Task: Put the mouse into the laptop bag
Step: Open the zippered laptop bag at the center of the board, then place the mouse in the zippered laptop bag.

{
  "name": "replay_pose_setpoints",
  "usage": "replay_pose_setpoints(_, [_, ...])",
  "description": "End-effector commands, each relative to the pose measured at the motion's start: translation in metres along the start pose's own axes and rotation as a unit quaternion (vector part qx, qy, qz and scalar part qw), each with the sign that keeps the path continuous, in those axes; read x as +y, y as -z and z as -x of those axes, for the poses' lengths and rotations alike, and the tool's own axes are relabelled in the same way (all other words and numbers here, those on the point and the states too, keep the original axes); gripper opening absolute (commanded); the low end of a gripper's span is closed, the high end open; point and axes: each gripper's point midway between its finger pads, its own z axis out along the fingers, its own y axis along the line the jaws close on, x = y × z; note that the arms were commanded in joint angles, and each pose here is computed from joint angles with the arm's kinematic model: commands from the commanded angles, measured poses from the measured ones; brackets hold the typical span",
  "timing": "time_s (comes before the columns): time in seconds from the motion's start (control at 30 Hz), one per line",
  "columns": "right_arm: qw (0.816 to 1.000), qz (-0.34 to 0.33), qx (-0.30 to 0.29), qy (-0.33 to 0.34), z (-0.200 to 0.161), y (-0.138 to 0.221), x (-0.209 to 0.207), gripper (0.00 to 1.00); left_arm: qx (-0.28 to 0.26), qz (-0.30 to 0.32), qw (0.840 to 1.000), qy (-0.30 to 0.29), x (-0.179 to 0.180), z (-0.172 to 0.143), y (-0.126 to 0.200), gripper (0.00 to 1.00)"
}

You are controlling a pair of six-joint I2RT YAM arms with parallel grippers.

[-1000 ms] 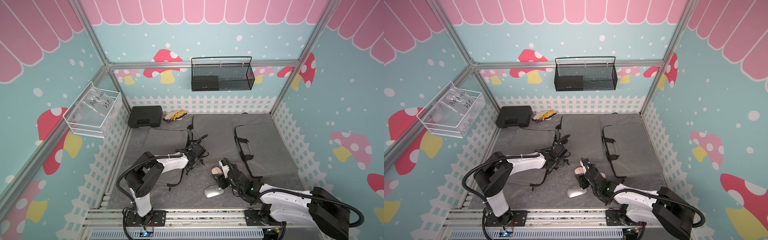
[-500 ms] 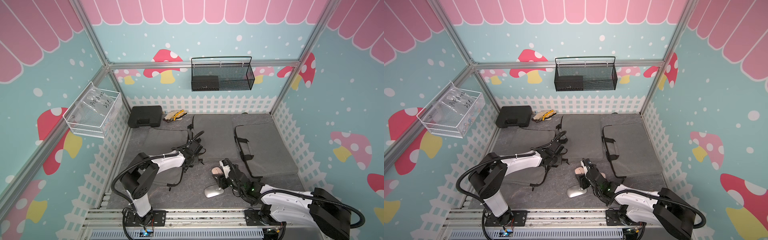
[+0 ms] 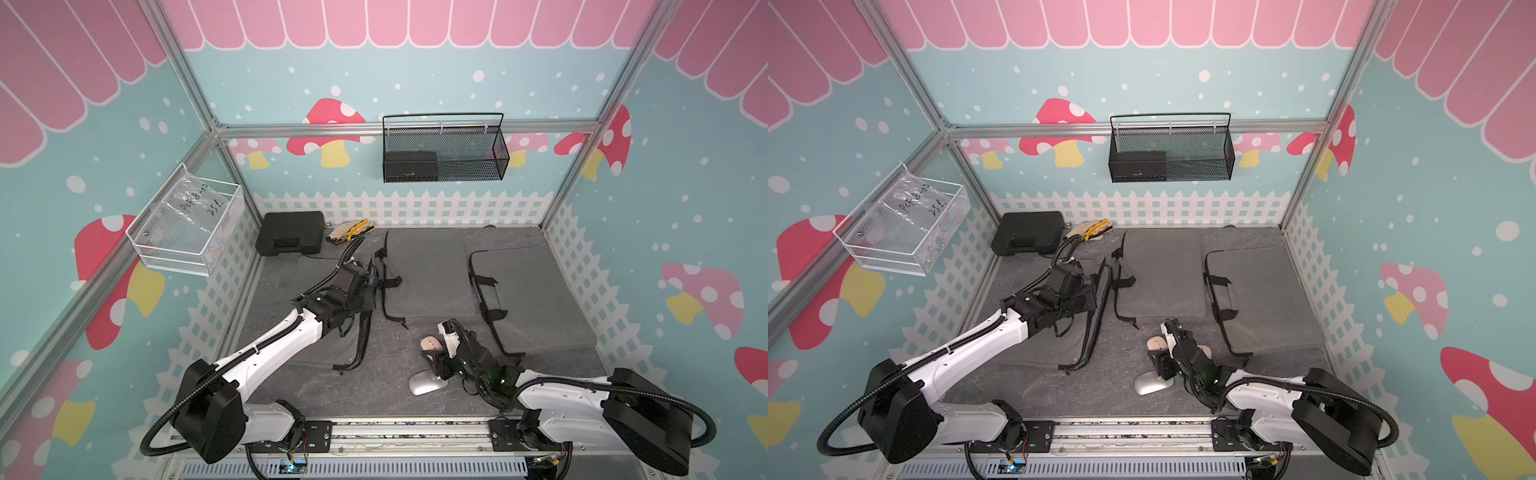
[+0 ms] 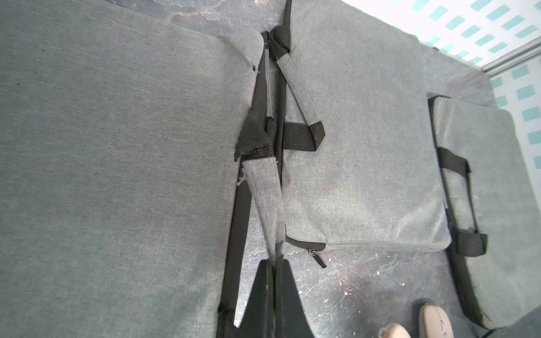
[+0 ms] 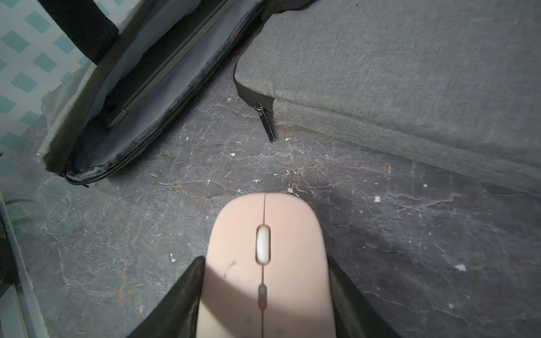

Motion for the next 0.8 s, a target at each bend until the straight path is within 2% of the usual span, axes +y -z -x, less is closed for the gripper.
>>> replay_pose_setpoints(0.0, [0.999,0.033,-0.034,-0.023,0.031,-0.013,0.021,0.36,0.000,-0.022,1.000,0.021,0.002,0.002,0.009,0.00])
replay_pose_setpoints(0.27, [0.998,0.053,-0.017,-0.023,0.057,-0.072,0.051,0.32,-0.011,-0.038,0.998,0.044,0.010,0.007,0.020,0.00])
replay_pose_setpoints(0.5, [0.997,0.072,-0.026,-0.032,0.101,-0.132,0.076,0.32,-0.012,-0.057,0.997,0.052,0.010,0.008,0.025,0.00])
replay_pose_setpoints(0.77, [0.995,0.062,-0.023,-0.071,0.133,-0.213,0.074,0.32,-0.016,-0.074,0.995,0.061,0.007,0.012,0.033,0.00])
